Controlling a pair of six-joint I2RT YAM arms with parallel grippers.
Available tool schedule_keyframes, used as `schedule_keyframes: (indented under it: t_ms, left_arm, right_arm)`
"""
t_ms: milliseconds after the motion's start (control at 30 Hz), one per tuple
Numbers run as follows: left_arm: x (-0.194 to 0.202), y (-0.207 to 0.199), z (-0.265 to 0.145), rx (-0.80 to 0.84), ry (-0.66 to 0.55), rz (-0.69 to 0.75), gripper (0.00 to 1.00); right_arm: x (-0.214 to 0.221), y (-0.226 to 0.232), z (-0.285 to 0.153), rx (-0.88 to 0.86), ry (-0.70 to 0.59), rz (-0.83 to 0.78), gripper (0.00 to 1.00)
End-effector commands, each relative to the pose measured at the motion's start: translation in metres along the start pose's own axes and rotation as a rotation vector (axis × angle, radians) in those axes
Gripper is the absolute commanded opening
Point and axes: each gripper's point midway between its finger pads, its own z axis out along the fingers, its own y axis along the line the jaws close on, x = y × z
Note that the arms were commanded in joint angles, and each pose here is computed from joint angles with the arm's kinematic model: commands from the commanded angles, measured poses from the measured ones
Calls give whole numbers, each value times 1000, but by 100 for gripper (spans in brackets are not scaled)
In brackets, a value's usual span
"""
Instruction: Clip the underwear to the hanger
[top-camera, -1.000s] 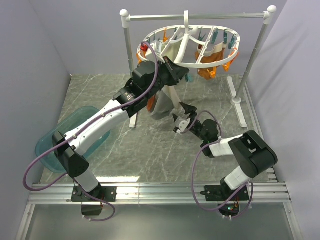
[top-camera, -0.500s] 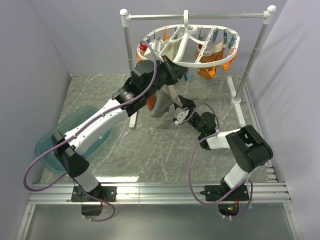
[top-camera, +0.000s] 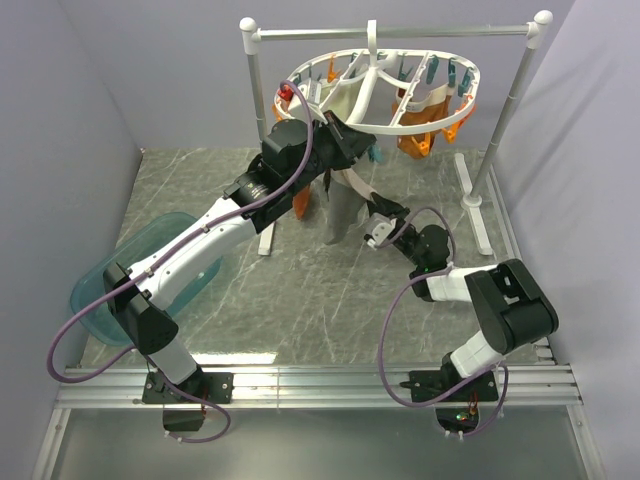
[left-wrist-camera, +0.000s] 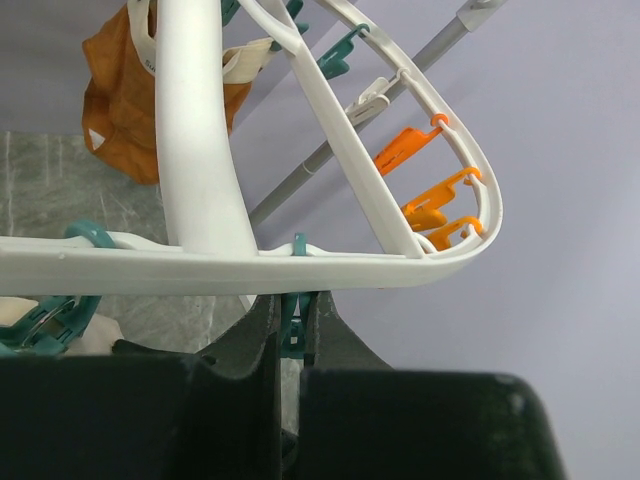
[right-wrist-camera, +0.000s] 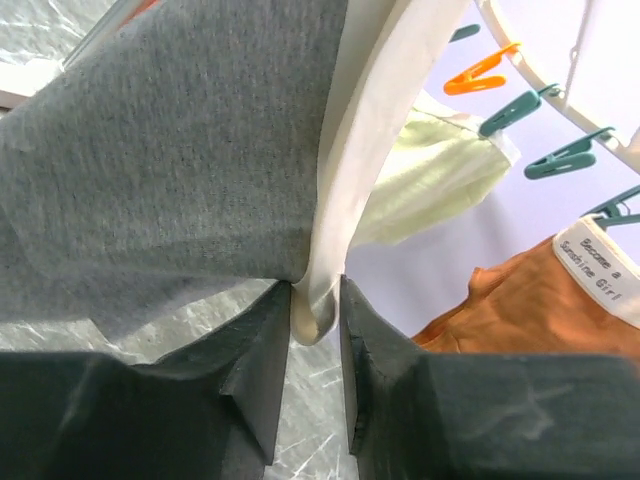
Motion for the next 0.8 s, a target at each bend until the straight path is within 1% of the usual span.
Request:
schedule_keyframes:
  t_ms: [0, 67, 100, 167, 267, 333, 467, 500, 533, 567, 700, 733, 767]
  left_arm:
    - [-30, -12, -5, 39, -84, -11, 0]
    - [-30, -12, -4, 38, -85, -10, 0]
    - [-31, -12, -5, 37, -86, -9, 0]
    - [-30, -11, -5, 36, -83, -8, 0]
    - [-30, -11, -6, 38, -83, -8, 0]
    - [-29, -12, -5, 41, -82, -7, 0]
    - [-28, -11, -5, 40, -79, -5, 0]
    - [-27, -11, -5, 39, -78, -6, 0]
    - [-28, -11, -5, 40, -79, -6, 0]
    - [-27, -11, -4, 40, -77, -6, 0]
    - [-27, -13, -4, 49, -75, -6, 0]
    - [-27, -13, -4, 50, -76, -7, 0]
    - [-28, -13, -4, 50, -76, -6, 0]
  right_arm:
    - [-88, -83, -20, 283, -329, -176, 27]
    - [-87, -79, -19, 256, -335, -167, 18]
    - [-88, -80, -20, 253, -338, -168, 9]
    - [-88, -80, -20, 248, -343, -163, 7]
    - [-90, -84, -19, 247, -351, -146, 14]
    - [-90, -85, -18, 236, -352, -141, 0]
    - [-97, -88, -21, 240, -377, -121, 0]
    - [-96, -89, -22, 237, -373, -112, 12]
    - [-97, -91, -21, 236, -371, -112, 13]
    - [-94, -90, -20, 218, -355, -105, 1]
    - [-97, -91, -22, 202, -370, -94, 0]
    - [-97, -90, -22, 197, -374, -94, 4]
    - [-98, -87, -22, 181, -381, -97, 11]
